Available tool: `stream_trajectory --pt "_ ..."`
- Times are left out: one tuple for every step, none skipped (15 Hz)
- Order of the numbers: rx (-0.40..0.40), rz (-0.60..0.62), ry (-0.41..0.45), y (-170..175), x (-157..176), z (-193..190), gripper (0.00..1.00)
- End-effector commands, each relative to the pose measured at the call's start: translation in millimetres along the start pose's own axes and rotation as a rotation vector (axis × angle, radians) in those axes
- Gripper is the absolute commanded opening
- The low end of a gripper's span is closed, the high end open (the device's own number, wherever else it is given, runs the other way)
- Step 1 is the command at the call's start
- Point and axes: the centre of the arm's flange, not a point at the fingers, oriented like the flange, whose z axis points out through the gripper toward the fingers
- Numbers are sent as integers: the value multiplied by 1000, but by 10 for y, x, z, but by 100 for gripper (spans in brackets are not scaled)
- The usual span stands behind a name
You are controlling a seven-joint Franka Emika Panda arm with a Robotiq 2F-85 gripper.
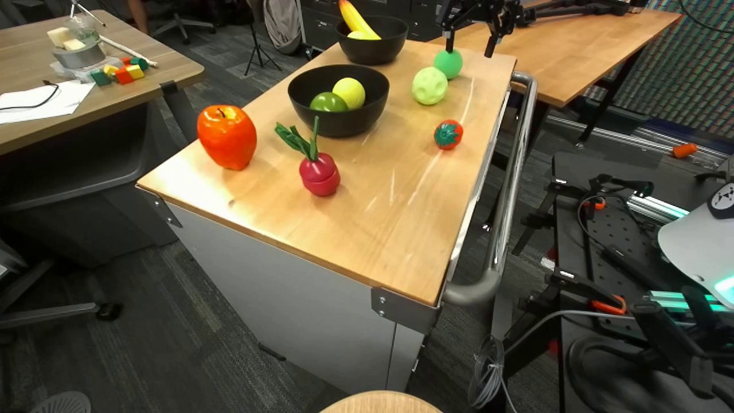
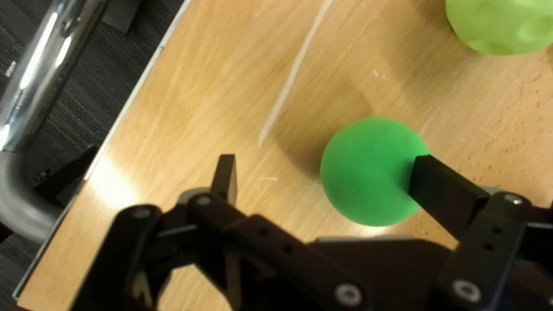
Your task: Pick up all the fruit plush toy from the table and put them in the two black bowl
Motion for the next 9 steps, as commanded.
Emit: stream_trajectory --pt "21 6 20 -206 164 -15 100" --pt "24 4 23 -239 185 -26 100" --pt "25 5 21 -271 203 -21 100" --pt "24 5 21 -293 218 -7 100" --pt "21 6 18 -311 230 19 100" --pt "17 8 15 -324 245 48 100" --pt "18 11 12 -338 256 68 100" --pt "19 15 10 -353 270 92 100" --pt "19 20 6 -367 279 119 100"
